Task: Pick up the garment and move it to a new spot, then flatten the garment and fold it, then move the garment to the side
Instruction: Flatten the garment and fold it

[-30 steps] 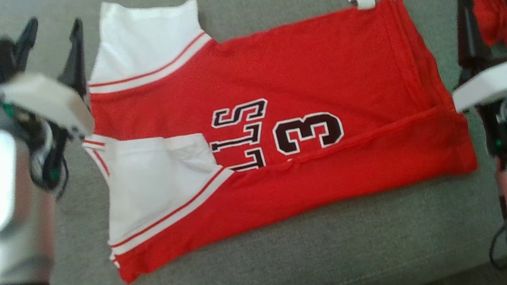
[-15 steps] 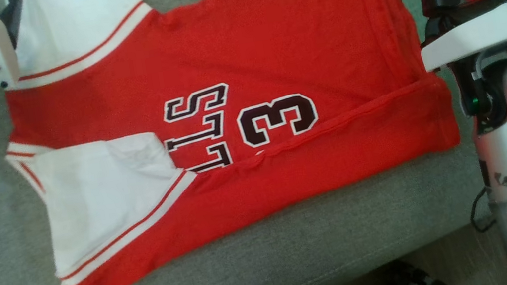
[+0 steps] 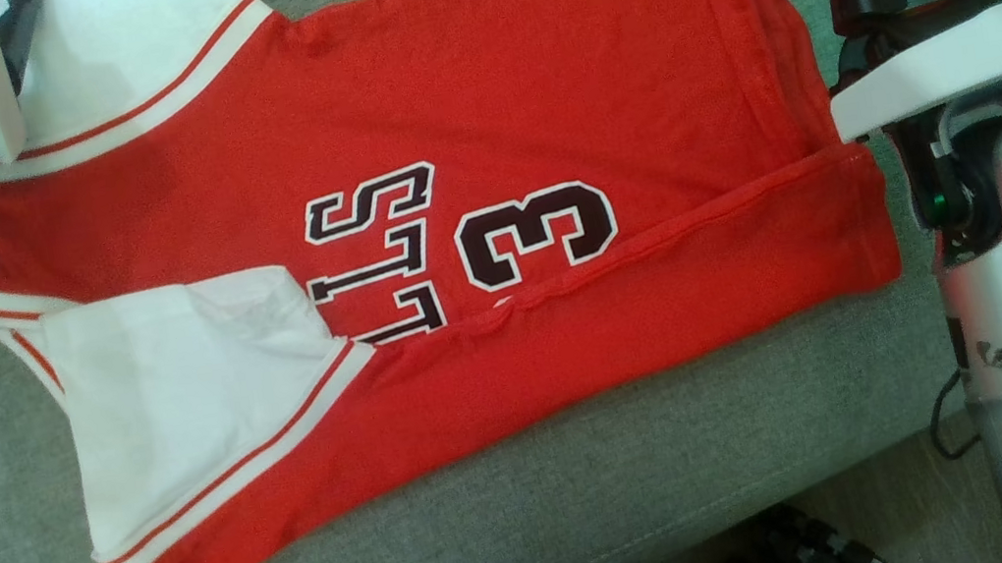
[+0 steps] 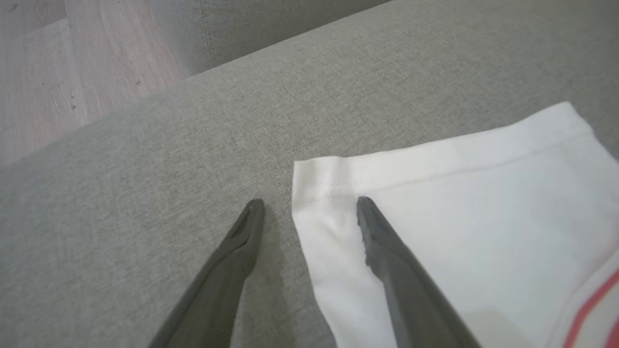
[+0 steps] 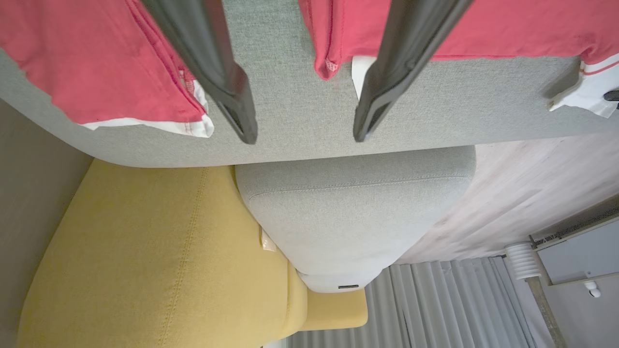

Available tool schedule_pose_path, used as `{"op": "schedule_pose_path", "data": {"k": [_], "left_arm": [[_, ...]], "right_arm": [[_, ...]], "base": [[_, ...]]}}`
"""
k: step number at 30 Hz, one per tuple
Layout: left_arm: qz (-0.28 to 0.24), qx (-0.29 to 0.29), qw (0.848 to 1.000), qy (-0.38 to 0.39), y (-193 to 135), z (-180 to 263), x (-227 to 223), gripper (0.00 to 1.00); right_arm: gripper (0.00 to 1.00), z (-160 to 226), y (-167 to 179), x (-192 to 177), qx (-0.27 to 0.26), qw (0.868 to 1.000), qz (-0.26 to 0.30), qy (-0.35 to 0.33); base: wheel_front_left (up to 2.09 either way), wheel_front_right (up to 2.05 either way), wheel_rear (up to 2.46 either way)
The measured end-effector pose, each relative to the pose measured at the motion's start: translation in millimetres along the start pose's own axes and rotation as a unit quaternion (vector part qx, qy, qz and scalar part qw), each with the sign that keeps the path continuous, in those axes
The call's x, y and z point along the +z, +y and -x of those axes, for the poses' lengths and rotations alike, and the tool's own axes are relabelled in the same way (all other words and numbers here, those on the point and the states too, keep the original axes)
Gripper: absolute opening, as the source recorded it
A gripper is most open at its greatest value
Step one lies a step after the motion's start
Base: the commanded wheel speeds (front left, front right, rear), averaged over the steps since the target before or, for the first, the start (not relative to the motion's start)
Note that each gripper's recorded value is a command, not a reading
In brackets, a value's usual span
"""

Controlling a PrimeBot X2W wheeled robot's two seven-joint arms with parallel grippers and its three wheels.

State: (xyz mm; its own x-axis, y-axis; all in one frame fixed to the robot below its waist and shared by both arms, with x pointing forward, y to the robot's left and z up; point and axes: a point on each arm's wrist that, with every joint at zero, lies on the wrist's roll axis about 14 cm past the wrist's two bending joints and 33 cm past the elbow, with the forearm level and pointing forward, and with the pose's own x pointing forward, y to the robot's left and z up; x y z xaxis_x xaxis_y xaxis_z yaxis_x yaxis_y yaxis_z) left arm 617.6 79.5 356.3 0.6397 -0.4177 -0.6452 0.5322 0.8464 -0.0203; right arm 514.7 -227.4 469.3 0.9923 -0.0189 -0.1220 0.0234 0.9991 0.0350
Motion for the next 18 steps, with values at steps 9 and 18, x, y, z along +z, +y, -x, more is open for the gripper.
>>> {"op": "schedule_pose_path", "data": {"k": [9,18], "left_arm": [[0.03,-0.018,0.999,0.0,-6.3,2.2,3.9,0.0],[0.008,-0.008,0.994,-0.108,-3.5,34.9,40.1,0.0]], "right_arm": [[1.0,-2.2,-3.0,-10.5,-0.006,1.0,0.004,0.023],[1.0,-13.7,-3.7,5.9,-0.013,1.0,0.006,0.019]], "base": [[0.0,0.0,0.0],[0.0,0.0,0.0]]}}
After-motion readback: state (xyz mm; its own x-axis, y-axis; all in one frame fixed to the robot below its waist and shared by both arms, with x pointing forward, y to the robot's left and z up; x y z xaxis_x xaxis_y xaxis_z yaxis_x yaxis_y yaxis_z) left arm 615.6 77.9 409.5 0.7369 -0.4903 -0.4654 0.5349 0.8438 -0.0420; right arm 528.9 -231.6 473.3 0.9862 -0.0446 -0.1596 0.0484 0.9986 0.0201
